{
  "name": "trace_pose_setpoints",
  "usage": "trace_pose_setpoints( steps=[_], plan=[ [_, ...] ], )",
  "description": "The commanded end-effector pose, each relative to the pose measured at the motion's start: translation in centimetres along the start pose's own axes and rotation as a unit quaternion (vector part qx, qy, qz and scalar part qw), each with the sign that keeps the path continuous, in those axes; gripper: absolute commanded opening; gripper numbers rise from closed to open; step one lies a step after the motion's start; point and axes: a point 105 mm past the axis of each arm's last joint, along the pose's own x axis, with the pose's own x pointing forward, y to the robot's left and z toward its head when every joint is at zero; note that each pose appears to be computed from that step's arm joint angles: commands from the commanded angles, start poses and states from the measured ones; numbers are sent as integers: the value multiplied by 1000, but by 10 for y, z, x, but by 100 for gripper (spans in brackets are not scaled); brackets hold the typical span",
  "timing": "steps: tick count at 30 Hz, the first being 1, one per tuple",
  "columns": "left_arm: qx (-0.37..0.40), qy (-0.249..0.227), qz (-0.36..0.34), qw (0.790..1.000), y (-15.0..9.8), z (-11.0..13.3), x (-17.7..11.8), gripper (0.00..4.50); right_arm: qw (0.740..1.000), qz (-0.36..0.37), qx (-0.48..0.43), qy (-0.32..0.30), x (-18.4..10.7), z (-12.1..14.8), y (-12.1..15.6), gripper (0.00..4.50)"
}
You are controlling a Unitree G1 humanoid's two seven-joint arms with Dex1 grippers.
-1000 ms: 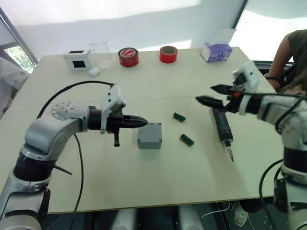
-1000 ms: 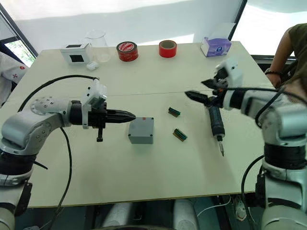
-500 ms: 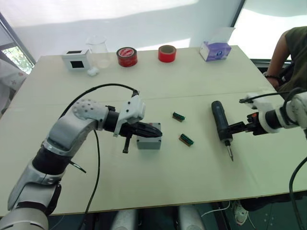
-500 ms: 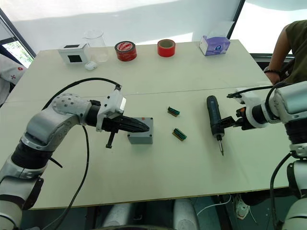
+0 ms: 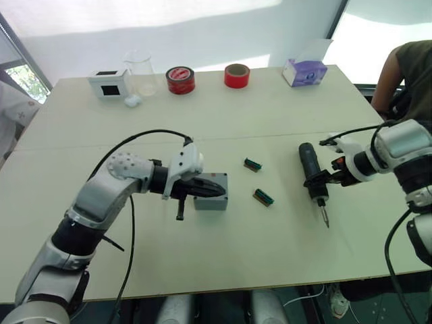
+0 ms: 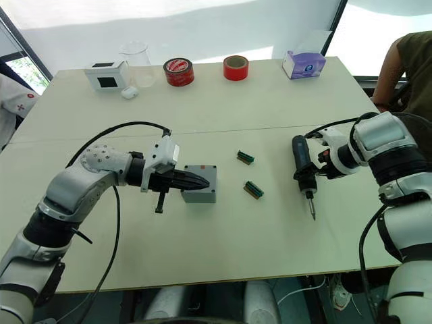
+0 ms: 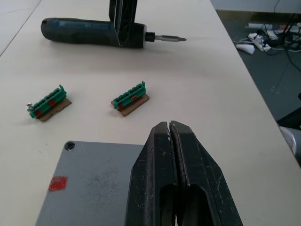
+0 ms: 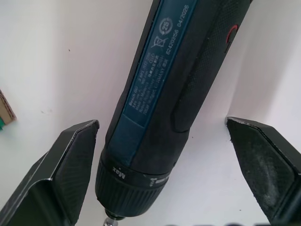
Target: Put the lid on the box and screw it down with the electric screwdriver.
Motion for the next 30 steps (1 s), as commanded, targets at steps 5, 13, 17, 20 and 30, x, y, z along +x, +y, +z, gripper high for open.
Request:
trace_pose_setpoints(
  steps=[5,13,17,20,30],
  plan=[
    [21,-14,22,999,0,11,-1,0,998,-7,-47,39,6,-1,2,182],
    [12,6,86,996,22,-3,-18,0,994,-53,-92,-29,-17,32,-9,182],
    [2,23,127,992,37,-14,-40,0,964,15,-139,-225,-60,96,24,182],
    [-5,29,146,989,41,-16,-50,0,861,87,-227,-446,-115,128,70,182],
    [-32,32,144,989,38,-20,-52,0,712,239,-203,-628,-102,74,181,182]
  ],
)
